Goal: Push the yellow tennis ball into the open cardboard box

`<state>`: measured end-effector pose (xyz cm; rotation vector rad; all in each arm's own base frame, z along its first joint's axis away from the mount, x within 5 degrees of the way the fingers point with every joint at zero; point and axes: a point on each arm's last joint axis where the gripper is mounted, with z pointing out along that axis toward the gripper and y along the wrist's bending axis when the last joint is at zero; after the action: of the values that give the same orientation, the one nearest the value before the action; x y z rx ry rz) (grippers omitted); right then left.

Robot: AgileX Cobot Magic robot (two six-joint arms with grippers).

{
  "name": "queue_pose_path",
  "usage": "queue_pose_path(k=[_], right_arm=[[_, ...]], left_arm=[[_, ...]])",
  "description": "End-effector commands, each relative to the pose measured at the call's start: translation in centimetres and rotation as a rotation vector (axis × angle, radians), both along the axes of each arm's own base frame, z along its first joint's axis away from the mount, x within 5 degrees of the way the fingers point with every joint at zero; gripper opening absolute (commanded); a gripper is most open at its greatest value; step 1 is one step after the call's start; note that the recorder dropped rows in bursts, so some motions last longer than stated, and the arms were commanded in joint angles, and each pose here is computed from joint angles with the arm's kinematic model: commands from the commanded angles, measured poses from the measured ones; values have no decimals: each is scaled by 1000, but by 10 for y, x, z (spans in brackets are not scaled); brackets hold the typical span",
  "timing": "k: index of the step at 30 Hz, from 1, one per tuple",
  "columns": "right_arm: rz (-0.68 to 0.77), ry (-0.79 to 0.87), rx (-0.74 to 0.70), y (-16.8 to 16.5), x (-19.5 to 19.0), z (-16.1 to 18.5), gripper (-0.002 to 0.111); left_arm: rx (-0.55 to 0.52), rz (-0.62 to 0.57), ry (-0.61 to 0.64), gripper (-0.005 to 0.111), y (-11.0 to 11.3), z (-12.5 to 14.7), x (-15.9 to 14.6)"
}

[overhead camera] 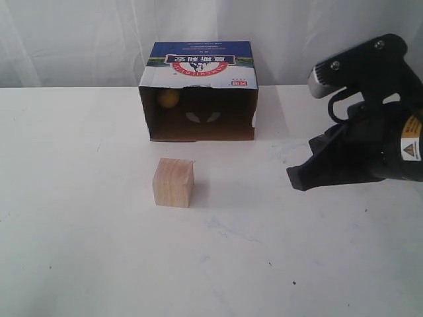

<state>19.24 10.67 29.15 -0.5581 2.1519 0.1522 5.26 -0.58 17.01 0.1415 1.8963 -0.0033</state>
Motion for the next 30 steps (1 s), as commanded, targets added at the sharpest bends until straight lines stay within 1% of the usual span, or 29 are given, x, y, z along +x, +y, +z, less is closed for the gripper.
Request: queue_pose_path(k=[1, 6, 14, 30], right_arm=[[-8, -9, 43, -2, -6, 1, 0], [-11, -6, 69, -1, -6, 2, 0], [1, -45, 98, 1, -4, 5, 0], [-24, -25, 107, -1, -4, 4, 0]], left_arm=[[-10, 5, 0, 0, 0, -1, 0], [-10, 5, 0, 0, 0, -1, 0], [-10, 5, 0, 0, 0, -1, 0], [-10, 5, 0, 0, 0, -1, 0]])
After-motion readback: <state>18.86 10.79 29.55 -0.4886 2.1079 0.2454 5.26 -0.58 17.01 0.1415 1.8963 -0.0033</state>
